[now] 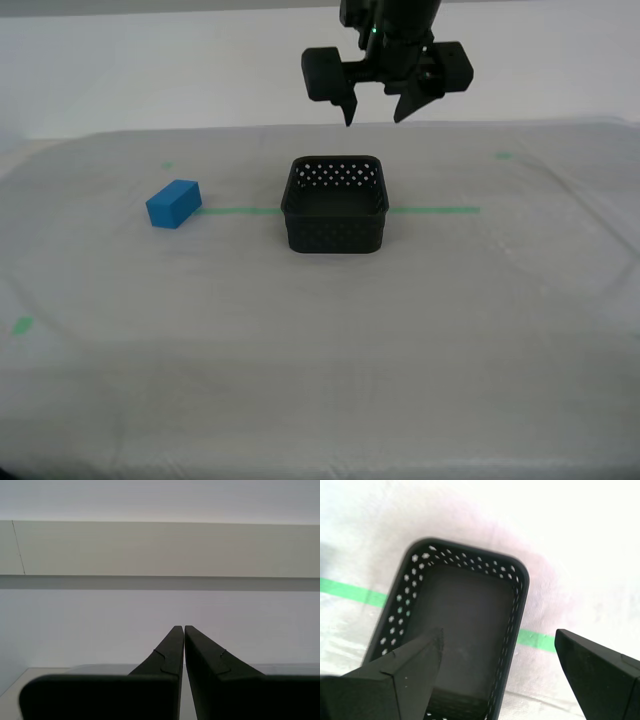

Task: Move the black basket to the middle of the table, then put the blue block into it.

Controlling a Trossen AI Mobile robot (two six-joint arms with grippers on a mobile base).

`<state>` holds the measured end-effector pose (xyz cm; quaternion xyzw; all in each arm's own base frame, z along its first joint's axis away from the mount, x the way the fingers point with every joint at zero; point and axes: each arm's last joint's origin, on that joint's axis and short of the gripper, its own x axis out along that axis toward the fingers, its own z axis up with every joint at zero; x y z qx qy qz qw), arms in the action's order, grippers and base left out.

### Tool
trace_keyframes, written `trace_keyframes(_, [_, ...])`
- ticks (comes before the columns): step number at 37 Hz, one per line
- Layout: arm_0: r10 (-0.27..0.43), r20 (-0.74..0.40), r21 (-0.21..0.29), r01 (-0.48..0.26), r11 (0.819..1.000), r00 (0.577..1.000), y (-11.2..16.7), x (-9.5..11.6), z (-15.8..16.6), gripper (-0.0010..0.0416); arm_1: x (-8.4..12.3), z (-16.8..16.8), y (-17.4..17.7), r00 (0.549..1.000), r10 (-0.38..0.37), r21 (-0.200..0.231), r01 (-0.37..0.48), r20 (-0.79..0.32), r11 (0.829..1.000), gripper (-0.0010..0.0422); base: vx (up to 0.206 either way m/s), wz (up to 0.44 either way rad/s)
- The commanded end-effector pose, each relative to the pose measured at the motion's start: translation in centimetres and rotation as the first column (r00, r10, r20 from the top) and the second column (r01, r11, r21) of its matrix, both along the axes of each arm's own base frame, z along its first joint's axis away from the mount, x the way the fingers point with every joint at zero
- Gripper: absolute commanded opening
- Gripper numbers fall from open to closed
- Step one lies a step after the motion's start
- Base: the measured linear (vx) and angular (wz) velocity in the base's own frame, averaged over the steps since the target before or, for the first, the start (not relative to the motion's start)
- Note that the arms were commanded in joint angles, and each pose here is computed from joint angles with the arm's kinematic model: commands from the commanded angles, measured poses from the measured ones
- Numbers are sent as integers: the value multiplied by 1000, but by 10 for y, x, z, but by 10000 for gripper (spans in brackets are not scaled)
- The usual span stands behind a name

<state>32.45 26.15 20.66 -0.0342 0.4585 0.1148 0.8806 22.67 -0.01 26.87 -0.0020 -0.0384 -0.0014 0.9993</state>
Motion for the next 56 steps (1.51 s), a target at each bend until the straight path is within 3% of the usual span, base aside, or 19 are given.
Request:
trace_keyframes(1, [13,33,6,-13,1000,999,-3,-4,16,300,0,1,0,1000,-1,2,1,6,1000,0,0,0])
trace_keyframes(6, [44,96,-4,-44,999,994,-8,-9,37,302,0,1,0,1000,-2,2,2,6,1000,0,0,0])
trace_keyframes(11, [49,183,-69,-36,997,982,-17,-12,57,315,0,1,0,1000,-2,2,2,6,1000,0,0,0])
trace_keyframes(26, [-32,270,-13,37,999,962,-78,-4,107,312,0,1,0,1000,-2,2,2,6,1000,0,0,0])
trace_keyframes(32, [-88,290,-27,100,995,953,-109,3,118,313,0,1,0,1000,-1,2,1,6,1000,0,0,0])
trace_keyframes(43, [-211,292,-57,237,970,933,-167,14,126,311,0,1,0,1000,-1,2,1,6,1000,0,0,0])
trace_keyframes(56, [-341,283,-63,373,926,896,-230,26,125,313,0,1,0,1000,-2,2,2,6,1000,0,0,0])
